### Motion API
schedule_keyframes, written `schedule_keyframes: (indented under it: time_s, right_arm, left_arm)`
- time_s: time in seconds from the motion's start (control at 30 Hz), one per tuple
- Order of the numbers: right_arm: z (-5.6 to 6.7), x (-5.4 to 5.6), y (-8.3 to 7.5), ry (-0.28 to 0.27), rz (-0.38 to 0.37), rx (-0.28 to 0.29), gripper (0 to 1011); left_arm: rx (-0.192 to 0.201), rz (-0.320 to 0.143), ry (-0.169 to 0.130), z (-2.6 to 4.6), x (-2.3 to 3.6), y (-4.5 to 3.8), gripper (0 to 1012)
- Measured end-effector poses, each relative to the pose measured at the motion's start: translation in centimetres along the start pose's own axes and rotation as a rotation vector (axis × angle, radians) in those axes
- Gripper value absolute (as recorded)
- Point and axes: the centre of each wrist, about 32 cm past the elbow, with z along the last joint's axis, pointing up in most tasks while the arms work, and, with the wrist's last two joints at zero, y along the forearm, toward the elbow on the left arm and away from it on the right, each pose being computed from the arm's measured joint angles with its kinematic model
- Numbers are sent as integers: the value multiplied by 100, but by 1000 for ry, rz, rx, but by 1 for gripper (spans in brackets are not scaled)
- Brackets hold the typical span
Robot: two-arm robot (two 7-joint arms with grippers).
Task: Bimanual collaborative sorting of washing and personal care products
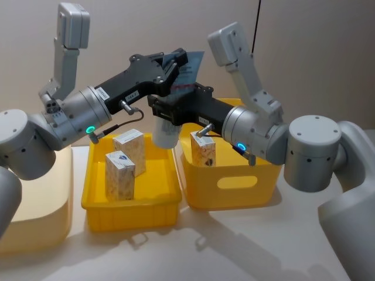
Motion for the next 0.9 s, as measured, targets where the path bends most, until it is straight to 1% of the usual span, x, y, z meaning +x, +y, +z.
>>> schedule_keyframes:
  time_s: [0.9]
  right_arm:
    - [4, -14, 14, 2, 3, 2, 604]
  left_arm:
    - [1, 0, 0, -1, -2, 3, 13]
